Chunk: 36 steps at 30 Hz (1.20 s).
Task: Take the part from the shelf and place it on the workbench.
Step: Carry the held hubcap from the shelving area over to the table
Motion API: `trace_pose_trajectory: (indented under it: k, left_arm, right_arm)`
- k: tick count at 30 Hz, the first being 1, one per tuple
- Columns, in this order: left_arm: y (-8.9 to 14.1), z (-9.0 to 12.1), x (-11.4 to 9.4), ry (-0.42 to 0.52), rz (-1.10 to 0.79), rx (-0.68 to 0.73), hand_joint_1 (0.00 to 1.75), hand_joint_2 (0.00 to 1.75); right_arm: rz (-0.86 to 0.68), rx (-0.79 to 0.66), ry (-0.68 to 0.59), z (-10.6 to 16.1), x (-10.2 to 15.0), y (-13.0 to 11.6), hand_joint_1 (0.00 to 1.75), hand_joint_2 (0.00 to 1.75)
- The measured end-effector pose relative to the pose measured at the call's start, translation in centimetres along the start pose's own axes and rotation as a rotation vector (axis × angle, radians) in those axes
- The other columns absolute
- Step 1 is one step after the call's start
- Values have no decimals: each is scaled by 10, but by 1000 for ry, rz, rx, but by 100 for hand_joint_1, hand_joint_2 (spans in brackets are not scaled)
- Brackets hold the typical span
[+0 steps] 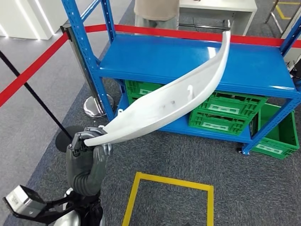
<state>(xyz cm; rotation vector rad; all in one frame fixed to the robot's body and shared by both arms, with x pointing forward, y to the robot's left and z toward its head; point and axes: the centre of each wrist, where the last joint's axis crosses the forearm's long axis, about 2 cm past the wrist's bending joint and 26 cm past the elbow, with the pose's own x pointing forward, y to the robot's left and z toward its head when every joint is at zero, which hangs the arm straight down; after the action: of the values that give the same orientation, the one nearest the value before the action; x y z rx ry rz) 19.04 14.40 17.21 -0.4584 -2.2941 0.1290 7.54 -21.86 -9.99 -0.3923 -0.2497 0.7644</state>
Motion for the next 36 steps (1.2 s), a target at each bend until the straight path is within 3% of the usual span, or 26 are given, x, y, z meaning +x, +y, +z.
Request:
trace_pose_trajectory:
  k: [36]
  left_arm:
    - [0,0,0,0,0,1,175,175]
  right_arm:
    - [-2,2,5,-1,0,-1,0,0]
